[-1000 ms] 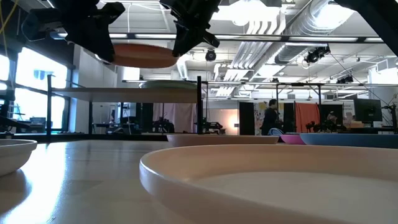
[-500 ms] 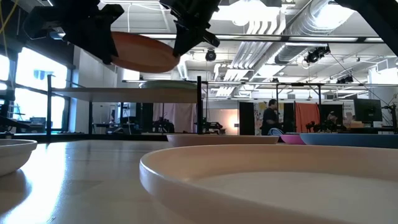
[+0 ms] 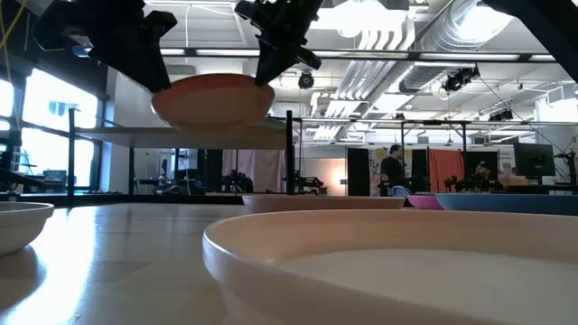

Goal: Place and stack plates onto a shelf
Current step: Stack the brown plate on top of the blue plate on the shelf

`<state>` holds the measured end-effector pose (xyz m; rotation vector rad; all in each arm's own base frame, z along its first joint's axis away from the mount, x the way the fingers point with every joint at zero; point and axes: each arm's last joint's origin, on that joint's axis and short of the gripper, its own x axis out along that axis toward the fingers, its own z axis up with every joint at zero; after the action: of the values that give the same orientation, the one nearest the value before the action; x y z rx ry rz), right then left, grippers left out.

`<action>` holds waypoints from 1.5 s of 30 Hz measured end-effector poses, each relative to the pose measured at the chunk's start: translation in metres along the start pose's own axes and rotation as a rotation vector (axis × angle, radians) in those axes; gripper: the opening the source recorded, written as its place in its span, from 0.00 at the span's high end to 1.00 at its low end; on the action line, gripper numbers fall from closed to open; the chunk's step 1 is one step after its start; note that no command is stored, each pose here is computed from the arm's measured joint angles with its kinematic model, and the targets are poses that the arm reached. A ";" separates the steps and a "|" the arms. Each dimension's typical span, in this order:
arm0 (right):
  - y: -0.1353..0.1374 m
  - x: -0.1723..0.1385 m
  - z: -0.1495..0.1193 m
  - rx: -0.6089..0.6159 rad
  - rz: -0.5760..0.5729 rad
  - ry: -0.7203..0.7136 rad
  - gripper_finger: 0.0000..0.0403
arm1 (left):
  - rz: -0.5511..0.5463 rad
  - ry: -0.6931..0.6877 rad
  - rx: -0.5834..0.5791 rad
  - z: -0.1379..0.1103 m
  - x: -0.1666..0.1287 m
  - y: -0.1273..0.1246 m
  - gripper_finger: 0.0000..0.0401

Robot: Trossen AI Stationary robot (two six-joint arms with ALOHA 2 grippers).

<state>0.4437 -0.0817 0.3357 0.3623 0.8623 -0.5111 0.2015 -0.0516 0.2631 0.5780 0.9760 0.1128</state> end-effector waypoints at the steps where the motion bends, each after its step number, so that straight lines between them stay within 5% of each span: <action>1: 0.000 0.000 0.000 0.001 -0.001 -0.001 1.00 | 0.000 0.000 0.000 0.000 0.000 0.000 0.79; 20: -0.050 0.007 0.028 0.087 0.011 -0.081 1.00 | 0.088 -0.057 -0.043 0.015 -0.016 0.014 0.79; 32: -0.114 -0.001 0.051 0.191 0.066 -0.127 1.00 | 0.104 -0.083 -0.061 0.021 -0.025 0.021 0.79; 45: -0.193 -0.010 0.063 0.439 0.213 -0.125 1.00 | 0.106 -0.080 -0.064 0.021 -0.025 0.022 0.79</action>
<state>0.3691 -0.2688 0.3623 0.8063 0.5771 -0.5166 0.2082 -0.0506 0.3017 0.5714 0.8610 0.2133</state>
